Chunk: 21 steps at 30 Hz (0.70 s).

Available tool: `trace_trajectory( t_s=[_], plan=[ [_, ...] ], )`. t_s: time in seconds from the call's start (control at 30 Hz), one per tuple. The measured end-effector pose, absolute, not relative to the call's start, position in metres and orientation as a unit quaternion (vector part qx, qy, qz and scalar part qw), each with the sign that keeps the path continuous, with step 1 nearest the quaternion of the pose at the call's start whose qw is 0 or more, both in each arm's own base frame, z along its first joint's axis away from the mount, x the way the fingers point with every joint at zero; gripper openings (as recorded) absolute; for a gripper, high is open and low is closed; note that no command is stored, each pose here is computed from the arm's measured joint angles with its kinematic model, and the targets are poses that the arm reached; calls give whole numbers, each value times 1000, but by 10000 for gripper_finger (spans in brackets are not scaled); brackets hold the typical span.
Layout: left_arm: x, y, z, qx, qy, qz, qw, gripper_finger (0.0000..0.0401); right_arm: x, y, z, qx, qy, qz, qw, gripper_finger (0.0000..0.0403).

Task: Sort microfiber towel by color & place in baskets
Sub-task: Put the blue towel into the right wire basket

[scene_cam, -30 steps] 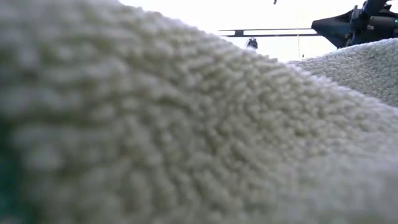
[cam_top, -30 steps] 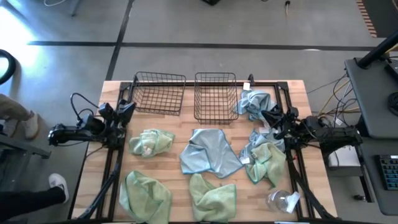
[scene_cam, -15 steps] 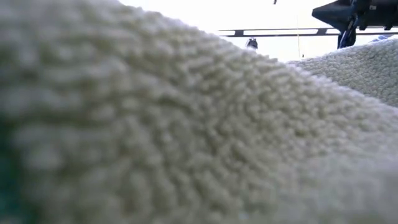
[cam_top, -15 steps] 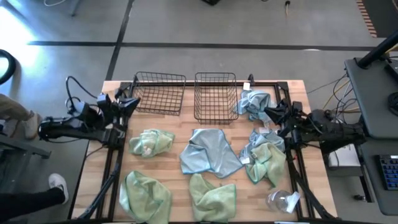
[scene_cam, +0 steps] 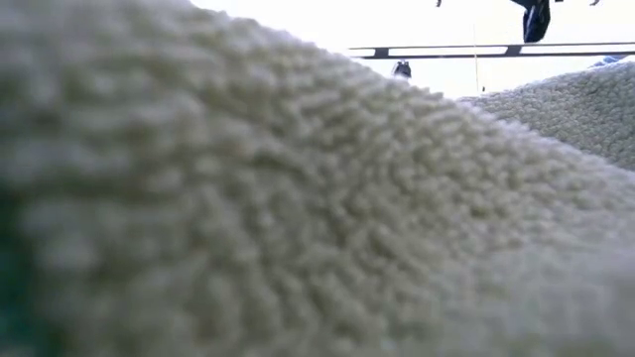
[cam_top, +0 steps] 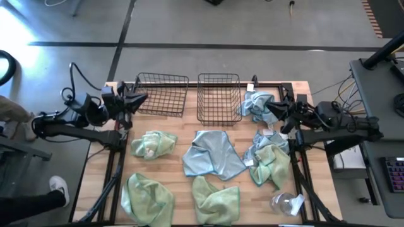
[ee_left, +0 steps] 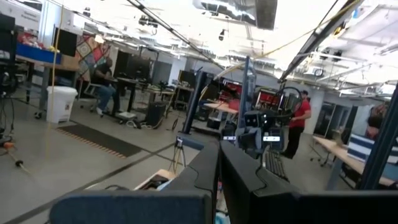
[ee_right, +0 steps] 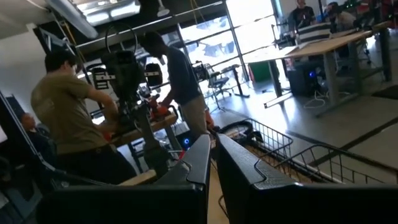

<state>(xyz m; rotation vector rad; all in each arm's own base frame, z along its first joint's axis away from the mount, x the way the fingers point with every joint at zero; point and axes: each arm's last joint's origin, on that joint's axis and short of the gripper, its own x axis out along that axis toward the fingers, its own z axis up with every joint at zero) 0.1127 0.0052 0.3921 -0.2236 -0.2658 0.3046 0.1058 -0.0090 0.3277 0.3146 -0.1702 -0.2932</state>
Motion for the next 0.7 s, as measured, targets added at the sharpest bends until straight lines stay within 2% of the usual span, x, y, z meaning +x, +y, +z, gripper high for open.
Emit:
trace_trajectory(
  t_s=[0.23, 0.53, 0.7],
  plan=[
    [124, 3, 416, -100, -93, 132, 982, 0, 134, -9, 352, 158, -32, -154, 975, 22],
    [143, 2, 426, -91, -1, 140, 986, 0, 149, -9, 378, 136, 161, -184, 960, 22],
    [150, 2, 423, -110, 49, 146, 982, 0, 154, -10, 395, 123, 234, -199, 944, 22]
  ],
)
